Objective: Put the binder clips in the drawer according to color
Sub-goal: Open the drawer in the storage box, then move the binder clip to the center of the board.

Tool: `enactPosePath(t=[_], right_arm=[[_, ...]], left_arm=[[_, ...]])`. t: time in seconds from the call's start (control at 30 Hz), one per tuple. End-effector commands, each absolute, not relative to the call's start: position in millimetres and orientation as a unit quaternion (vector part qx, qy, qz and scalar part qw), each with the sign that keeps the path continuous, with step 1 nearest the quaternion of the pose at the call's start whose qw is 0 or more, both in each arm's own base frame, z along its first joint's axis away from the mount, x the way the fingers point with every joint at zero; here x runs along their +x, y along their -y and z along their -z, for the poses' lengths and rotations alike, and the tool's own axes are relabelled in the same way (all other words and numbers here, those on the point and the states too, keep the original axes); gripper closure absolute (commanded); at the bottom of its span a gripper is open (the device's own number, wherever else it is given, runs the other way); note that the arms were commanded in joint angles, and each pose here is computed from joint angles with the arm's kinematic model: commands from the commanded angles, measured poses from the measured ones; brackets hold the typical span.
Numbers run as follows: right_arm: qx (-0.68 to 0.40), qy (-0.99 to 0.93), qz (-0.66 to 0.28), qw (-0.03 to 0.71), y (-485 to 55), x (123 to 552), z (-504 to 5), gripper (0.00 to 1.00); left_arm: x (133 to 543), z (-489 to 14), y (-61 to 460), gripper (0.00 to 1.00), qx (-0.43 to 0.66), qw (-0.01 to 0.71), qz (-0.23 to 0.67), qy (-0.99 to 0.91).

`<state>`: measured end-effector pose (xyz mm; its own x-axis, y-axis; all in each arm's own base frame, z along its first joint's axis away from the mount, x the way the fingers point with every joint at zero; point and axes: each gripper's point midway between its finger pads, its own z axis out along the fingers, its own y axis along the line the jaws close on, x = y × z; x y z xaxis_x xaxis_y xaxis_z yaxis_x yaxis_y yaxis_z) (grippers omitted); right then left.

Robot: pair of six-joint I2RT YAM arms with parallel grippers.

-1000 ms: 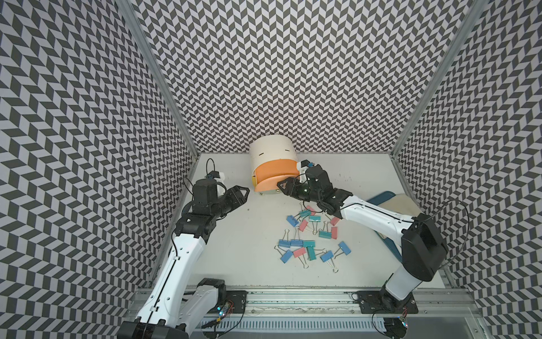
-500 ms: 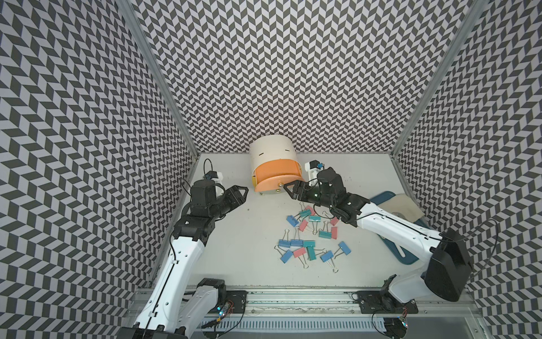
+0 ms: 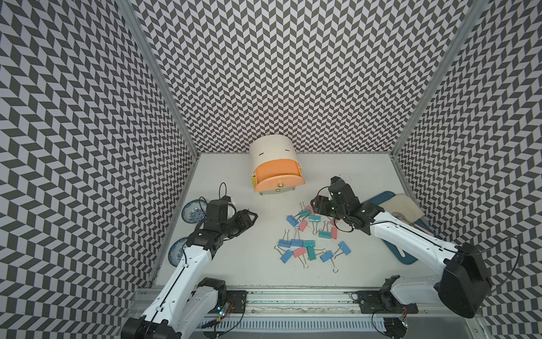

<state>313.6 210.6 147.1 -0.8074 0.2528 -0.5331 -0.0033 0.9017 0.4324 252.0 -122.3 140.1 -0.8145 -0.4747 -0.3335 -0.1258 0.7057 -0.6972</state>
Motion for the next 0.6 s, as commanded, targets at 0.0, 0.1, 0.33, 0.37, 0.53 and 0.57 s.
enactPosePath(t=[0.0, 0.1, 0.33, 0.37, 0.53, 0.57], right_arm=[[0.092, -0.939, -0.189, 0.271, -182.5, 299.2, -126.4, 0.34], [0.105, -0.946, -0.176, 0.251, -166.5, 288.3, -108.3, 0.36], [0.135, -0.952, -0.154, 0.226, -145.7, 268.4, -85.4, 0.35], [0.137, -0.952, -0.152, 0.226, -144.3, 267.1, -84.0, 0.35], [0.146, -0.951, -0.140, 0.232, -137.8, 270.4, -80.7, 0.35], [0.145, -0.952, -0.136, 0.233, -136.5, 272.5, -79.9, 0.35]], left_arm=[[250.3, -144.4, 137.5, 0.40, -0.156, 0.259, 0.377, -0.875], [242.3, -132.1, 141.7, 0.40, -0.151, 0.245, 0.377, -0.881], [235.4, -117.1, 147.9, 0.40, -0.153, 0.228, 0.384, -0.881], [235.6, -116.5, 149.2, 0.40, -0.152, 0.228, 0.384, -0.882], [239.0, -118.8, 156.8, 0.40, -0.139, 0.225, 0.386, -0.884], [239.9, -120.5, 158.0, 0.40, -0.136, 0.225, 0.386, -0.884]])
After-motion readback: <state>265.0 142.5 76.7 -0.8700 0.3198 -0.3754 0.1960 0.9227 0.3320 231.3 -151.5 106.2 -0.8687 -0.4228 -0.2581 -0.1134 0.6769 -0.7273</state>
